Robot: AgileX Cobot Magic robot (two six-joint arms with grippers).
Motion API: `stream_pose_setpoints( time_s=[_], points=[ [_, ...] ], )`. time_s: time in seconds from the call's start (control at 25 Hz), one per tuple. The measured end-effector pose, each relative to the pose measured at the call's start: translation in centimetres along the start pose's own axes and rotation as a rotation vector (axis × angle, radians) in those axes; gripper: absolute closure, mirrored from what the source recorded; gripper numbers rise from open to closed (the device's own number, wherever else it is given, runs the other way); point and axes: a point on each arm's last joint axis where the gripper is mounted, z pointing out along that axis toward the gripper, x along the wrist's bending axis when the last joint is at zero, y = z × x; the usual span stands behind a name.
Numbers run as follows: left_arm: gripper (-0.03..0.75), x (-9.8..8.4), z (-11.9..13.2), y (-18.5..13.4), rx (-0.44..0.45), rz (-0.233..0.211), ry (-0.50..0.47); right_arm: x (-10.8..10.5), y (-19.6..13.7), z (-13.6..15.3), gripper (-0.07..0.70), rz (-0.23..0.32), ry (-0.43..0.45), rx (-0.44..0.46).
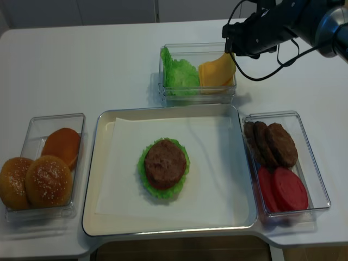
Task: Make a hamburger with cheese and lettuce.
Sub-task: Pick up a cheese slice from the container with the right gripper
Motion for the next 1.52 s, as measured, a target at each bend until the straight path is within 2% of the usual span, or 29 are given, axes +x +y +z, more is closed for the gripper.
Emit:
stream_pose_setpoints(
  time_s=[0.2, 0.72, 1.28, 1.52],
  points=[
    [0.358, 0.0, 0.0, 0.0, 0.0, 0.0, 0.0, -0.2, -0.2, 0.4, 0.395, 0.003, -0.003, 0.007],
    [0.358, 0.0, 0.0, 0.0, 0.0, 0.0, 0.0, -0.2, -0.1, 0.4, 0.614, 0.001, -0.003, 0.004],
    [0.358, 0.0, 0.0, 0.0, 0.0, 0.0, 0.0, 0.0, -0.1, 0.2, 0.621, 0.001, 0.006, 0.02],
    [0.358, 0.0, 0.0, 0.0, 0.0, 0.0, 0.0, 0.7, 0.3, -1.1, 0.626, -0.032, 0.02, 0.01]
  ],
)
